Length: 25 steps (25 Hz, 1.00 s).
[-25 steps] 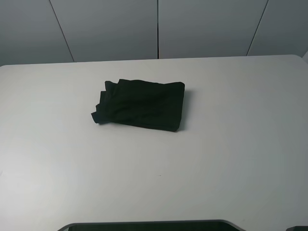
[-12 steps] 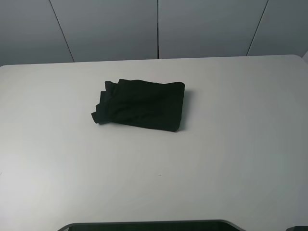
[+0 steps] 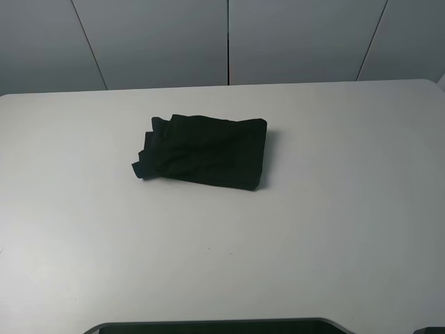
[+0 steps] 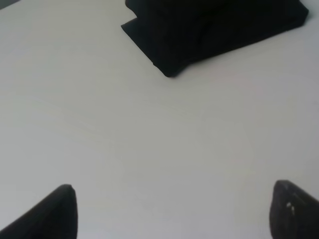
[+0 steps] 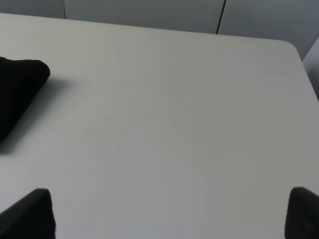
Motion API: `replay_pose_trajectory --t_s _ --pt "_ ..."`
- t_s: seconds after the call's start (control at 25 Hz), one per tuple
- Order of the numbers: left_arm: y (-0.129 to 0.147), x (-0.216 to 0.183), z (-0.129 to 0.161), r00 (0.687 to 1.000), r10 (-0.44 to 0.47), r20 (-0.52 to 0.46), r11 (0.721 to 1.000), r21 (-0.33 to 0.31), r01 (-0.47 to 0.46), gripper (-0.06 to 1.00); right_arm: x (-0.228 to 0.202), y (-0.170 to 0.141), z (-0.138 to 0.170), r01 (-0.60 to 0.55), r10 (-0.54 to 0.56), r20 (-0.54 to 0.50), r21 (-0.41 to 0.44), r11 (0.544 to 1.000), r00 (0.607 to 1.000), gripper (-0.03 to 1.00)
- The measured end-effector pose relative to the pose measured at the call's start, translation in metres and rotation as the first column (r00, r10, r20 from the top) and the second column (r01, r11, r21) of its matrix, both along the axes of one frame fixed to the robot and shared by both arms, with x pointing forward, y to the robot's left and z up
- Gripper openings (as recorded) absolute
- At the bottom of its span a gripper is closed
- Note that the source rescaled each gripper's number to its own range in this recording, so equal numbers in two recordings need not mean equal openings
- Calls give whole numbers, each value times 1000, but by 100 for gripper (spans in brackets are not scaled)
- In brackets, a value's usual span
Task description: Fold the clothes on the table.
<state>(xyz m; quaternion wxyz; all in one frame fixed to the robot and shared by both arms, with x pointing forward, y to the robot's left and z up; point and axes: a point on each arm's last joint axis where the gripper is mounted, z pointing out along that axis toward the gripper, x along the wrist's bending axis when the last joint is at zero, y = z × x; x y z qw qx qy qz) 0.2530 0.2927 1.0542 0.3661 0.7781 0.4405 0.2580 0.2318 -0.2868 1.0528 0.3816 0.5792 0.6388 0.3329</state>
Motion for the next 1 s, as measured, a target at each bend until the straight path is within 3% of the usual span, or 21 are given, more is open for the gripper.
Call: replay_pose_trajectory --t_s 0.44,0.92,1.0 --pt "-1 0 0 999 33 -23 998 -53 -34 99 0 -1 0 9 -9 9 -10 1000 1000 100" --pt "0 0 0 999 46 -21 998 -49 -47 99 -1 -1 0 -17 17 10 -10 1000 1000 100" --pt "1 1 0 996 83 -21 995 -49 -84 99 -1 -1 0 -33 33 10 -10 999 999 100"
